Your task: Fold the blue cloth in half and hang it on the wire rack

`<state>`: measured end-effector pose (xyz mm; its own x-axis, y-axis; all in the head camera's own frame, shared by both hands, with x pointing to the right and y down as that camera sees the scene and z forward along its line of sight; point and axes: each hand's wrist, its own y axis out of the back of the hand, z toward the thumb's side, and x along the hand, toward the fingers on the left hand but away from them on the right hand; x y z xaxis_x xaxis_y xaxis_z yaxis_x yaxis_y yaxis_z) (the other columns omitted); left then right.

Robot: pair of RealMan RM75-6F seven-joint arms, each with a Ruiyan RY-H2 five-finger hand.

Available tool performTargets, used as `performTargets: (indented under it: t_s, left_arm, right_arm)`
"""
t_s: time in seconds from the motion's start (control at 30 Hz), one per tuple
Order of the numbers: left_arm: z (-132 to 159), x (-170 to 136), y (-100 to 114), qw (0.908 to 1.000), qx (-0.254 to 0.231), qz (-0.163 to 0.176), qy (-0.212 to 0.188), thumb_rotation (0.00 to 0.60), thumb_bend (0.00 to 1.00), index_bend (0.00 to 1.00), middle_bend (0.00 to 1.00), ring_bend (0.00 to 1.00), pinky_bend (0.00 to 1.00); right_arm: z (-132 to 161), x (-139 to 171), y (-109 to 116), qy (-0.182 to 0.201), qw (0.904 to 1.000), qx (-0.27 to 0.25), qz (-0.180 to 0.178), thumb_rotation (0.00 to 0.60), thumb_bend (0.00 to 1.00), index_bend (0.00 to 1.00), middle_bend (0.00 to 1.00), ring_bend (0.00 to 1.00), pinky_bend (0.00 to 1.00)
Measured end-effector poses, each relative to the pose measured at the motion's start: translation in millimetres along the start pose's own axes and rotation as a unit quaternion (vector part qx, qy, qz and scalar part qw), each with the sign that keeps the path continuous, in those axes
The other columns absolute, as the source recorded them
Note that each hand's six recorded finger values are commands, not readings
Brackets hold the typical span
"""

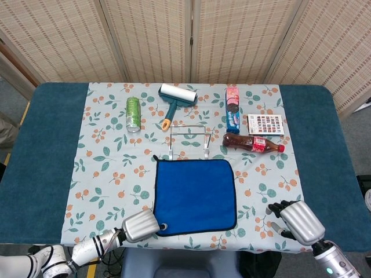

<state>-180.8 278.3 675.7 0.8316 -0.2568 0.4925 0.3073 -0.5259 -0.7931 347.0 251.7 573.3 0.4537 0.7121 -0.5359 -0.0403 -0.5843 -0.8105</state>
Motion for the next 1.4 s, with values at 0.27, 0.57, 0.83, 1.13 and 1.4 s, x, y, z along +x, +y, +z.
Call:
performTargets:
  t_s: [0.27, 0.57, 0.83, 1.13, 1.4]
  left_arm:
    - [2.5, 6.0, -1.3, 1.0000, -0.006, 0.002, 0.002, 0.600, 0.31, 0.40, 0.96, 0.92, 1.00]
    - [1.8, 11.3, -4.3, 0.9999, -0.007, -0.002, 0.010, 0.600, 0.31, 0.40, 0.96, 0.92, 1.00]
    - [3.6, 17.4, -3.6, 0.9998, -0.018, 0.002, 0.012, 0.600, 0.31, 0.40, 0.96, 0.92, 1.00]
    - [5.0, 25.4, -2.6, 0.9995, -0.030, 0.001, 0.011, 0.600, 0.31, 0.43, 0.96, 0.92, 1.00]
    - [5.5, 28.2, -1.2, 0.9990, -0.044, 0.002, 0.010, 0.600, 0.32, 0.47, 0.96, 0.93, 1.00]
  right_arm:
    - [-1.7, 1.4, -0.4, -0.003, 1.0000, -0.001, 0.001, 0.600, 0.29, 0.45, 0.58, 0.57, 0.73]
    - [-3.6, 2.1, -1.0, -0.006, 1.0000, -0.004, 0.001, 0.600, 0.29, 0.45, 0.58, 0.57, 0.73]
    - [-5.1, 2.7, -1.9, -0.009, 0.9999, -0.006, 0.000, 0.600, 0.29, 0.45, 0.58, 0.58, 0.73]
    - [-8.0, 5.1, -2.2, -0.015, 0.9998, -0.010, -0.002, 0.600, 0.29, 0.45, 0.58, 0.58, 0.73]
    - [-9.6, 5.1, -2.3, -0.016, 0.9998, -0.012, -0.003, 0.600, 0.29, 0.45, 0.58, 0.58, 0.73]
